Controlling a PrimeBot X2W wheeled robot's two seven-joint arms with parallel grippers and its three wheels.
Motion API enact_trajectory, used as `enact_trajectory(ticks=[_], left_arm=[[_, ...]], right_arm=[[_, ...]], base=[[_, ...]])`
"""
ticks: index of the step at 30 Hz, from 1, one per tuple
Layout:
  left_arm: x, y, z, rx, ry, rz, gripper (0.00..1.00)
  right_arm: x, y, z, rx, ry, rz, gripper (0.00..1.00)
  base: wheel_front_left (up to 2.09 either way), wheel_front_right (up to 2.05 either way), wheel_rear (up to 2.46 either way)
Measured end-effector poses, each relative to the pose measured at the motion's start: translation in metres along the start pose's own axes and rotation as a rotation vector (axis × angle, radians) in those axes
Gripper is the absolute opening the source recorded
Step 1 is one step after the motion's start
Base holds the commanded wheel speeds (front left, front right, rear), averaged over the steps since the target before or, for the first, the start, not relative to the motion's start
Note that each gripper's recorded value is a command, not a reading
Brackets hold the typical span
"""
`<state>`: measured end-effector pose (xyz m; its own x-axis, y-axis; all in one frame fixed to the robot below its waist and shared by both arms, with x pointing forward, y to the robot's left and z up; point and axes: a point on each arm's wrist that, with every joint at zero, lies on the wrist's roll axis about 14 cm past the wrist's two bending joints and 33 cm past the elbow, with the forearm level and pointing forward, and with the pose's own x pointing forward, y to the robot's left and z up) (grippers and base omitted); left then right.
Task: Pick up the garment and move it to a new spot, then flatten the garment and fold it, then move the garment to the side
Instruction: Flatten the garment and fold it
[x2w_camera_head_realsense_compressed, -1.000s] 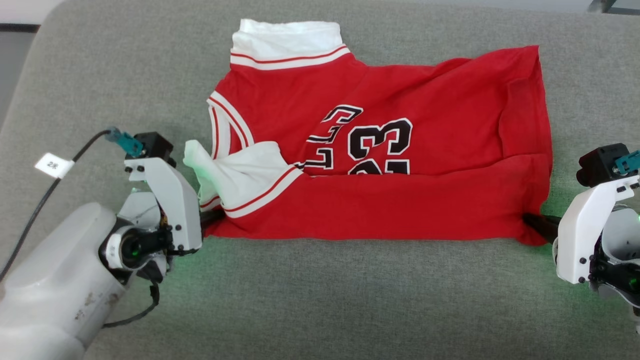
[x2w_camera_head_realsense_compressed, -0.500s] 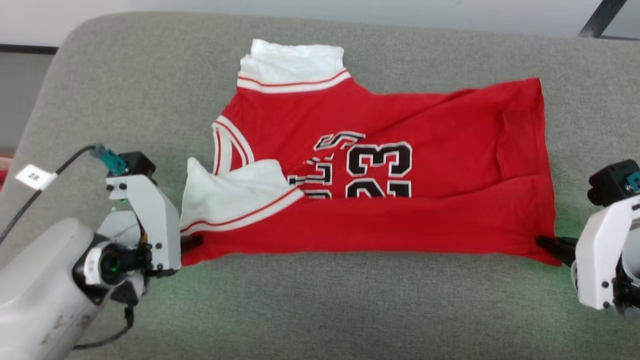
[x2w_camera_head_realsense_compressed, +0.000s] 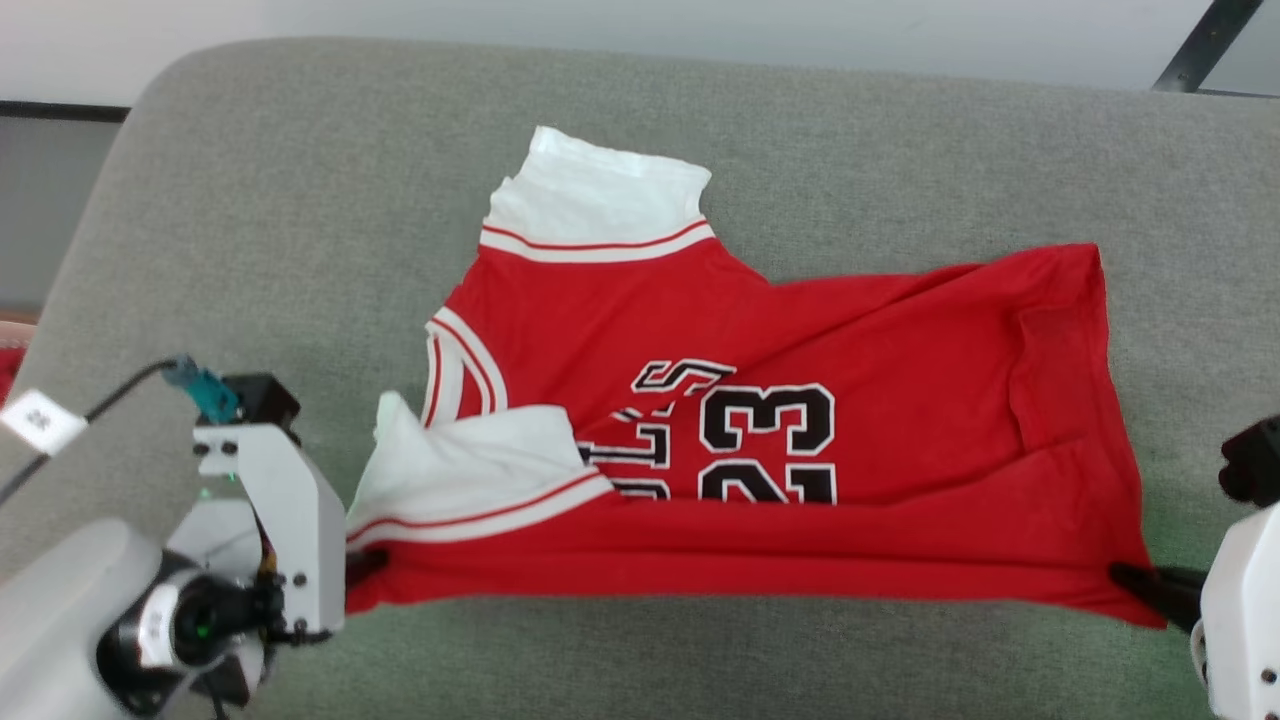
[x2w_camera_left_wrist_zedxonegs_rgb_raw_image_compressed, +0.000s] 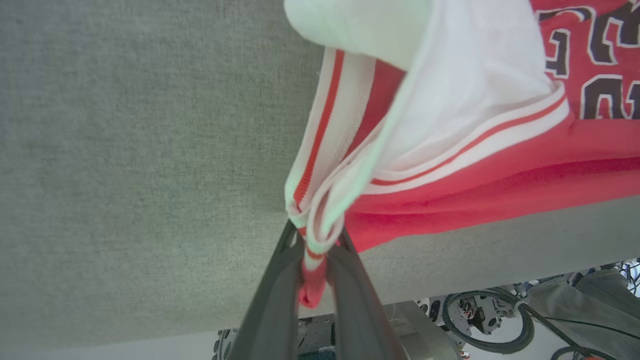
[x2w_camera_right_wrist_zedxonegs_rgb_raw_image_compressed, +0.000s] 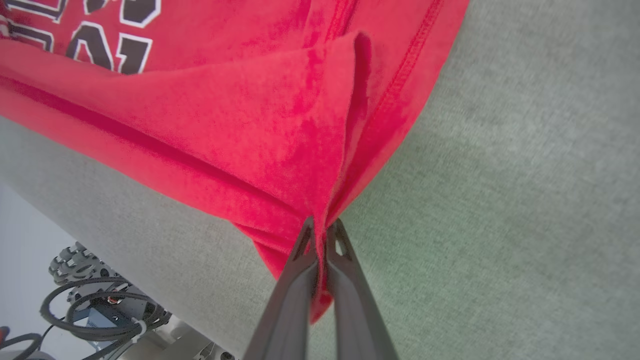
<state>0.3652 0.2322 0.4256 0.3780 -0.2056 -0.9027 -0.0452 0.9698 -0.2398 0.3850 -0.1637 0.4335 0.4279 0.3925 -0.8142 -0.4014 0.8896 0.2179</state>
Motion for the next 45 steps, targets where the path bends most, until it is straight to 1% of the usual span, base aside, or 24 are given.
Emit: enact_trajectory(ticks=[2,5,6,7,8,9,10,11,12,13,14,15,16,17,18,24,29,33,37,39,41,43,45], left_arm=[[0.002,0.000,-0.008,0.000,0.017,0.003,0.00],[0.009,-0.002,-0.019,-0.012,0.046,-0.002,0.05],[0.012,-0.003,-0.024,-0.021,0.059,-0.005,0.09],[0.016,-0.004,-0.028,-0.027,0.072,-0.011,0.16],[0.020,-0.005,-0.031,-0.033,0.075,-0.014,0.16],[0.024,-0.007,-0.033,-0.042,0.080,-0.020,0.18],[0.028,-0.008,-0.035,-0.050,0.089,-0.026,0.27],[0.031,-0.008,-0.037,-0.052,0.091,-0.028,0.31],[0.034,-0.007,-0.038,-0.053,0.094,-0.028,0.34],[0.036,-0.006,-0.039,-0.056,0.097,-0.023,0.40],[0.038,-0.007,-0.038,-0.058,0.096,-0.027,0.47],[0.039,-0.006,-0.038,-0.062,0.093,-0.027,0.57],[0.039,-0.006,-0.038,-0.063,0.092,-0.027,0.57],[0.039,-0.006,-0.037,-0.061,0.089,-0.027,0.87],[0.038,-0.005,-0.035,-0.063,0.082,-0.024,1.00],[0.020,0.007,-0.019,-0.031,0.014,0.026,1.00],[-0.008,0.005,0.011,0.020,-0.113,0.034,1.00],[-0.026,-0.003,0.043,0.084,-0.240,0.033,1.00],[-0.042,-0.017,0.083,0.178,-0.394,0.034,1.00],[-0.047,-0.026,0.103,0.231,-0.473,0.032,1.00],[-0.051,-0.039,0.124,0.259,-0.552,0.007,1.00],[-0.050,-0.046,0.139,0.300,-0.600,-0.001,1.00],[-0.047,-0.054,0.153,0.336,-0.630,-0.016,1.00]], right_arm=[[-0.001,0.002,-0.007,0.022,0.008,0.005,0.00],[0.003,0.006,-0.016,0.050,0.021,0.014,0.00],[0.004,0.006,-0.019,0.055,0.025,0.010,0.00],[0.006,0.006,-0.022,0.064,0.032,0.010,0.00],[0.008,0.007,-0.024,0.075,0.036,0.015,0.00],[0.011,0.008,-0.027,0.081,0.045,0.018,0.00],[0.013,0.009,-0.030,0.086,0.055,0.022,0.00],[0.015,0.010,-0.032,0.088,0.058,0.023,0.11],[0.017,0.010,-0.033,0.091,0.064,0.024,0.26],[0.019,0.011,-0.033,0.091,0.065,0.025,0.41],[0.020,0.011,-0.032,0.085,0.065,0.021,0.99],[0.021,0.010,-0.032,0.081,0.066,0.017,1.00],[0.021,0.011,-0.032,0.078,0.064,0.018,1.00],[0.021,0.012,-0.032,0.076,0.063,0.019,1.00],[0.021,0.012,-0.030,0.073,0.059,0.019,1.00],[0.005,0.008,-0.019,0.044,0.003,-0.013,1.00],[-0.016,0.007,0.002,0.018,-0.126,-0.040,1.00],[-0.036,0.009,0.031,-0.024,-0.312,-0.067,1.00],[-0.059,0.014,0.068,-0.080,-0.553,-0.095,1.00],[-0.067,0.016,0.078,-0.110,-0.645,-0.109,1.00],[-0.076,0.017,0.090,-0.121,-0.742,-0.120,1.00],[-0.082,0.018,0.097,-0.157,-0.813,-0.140,1.00],[-0.088,0.017,0.104,-0.164,-0.889,-0.150,1.00]], base=[[0.00,0.00,0.00],[0.00,0.00,0.00],[0.00,0.00,0.00],[0.00,0.00,0.00],[0.00,0.00,0.00],[0.00,0.00,0.00],[0.00,0.00,0.00],[0.00,0.00,0.00],[0.00,0.00,0.00],[0.00,0.00,0.00],[0.00,0.00,0.00],[0.00,0.00,0.00],[0.00,0.00,0.00],[0.00,0.00,0.00],[0.00,0.00,0.00],[0.00,0.00,0.00],[0.00,0.00,0.00],[0.00,0.00,0.00],[0.00,0.00,0.00],[0.00,0.00,0.00],[0.00,0.00,0.00],[0.00,0.00,0.00],[0.00,0.00,0.00]])
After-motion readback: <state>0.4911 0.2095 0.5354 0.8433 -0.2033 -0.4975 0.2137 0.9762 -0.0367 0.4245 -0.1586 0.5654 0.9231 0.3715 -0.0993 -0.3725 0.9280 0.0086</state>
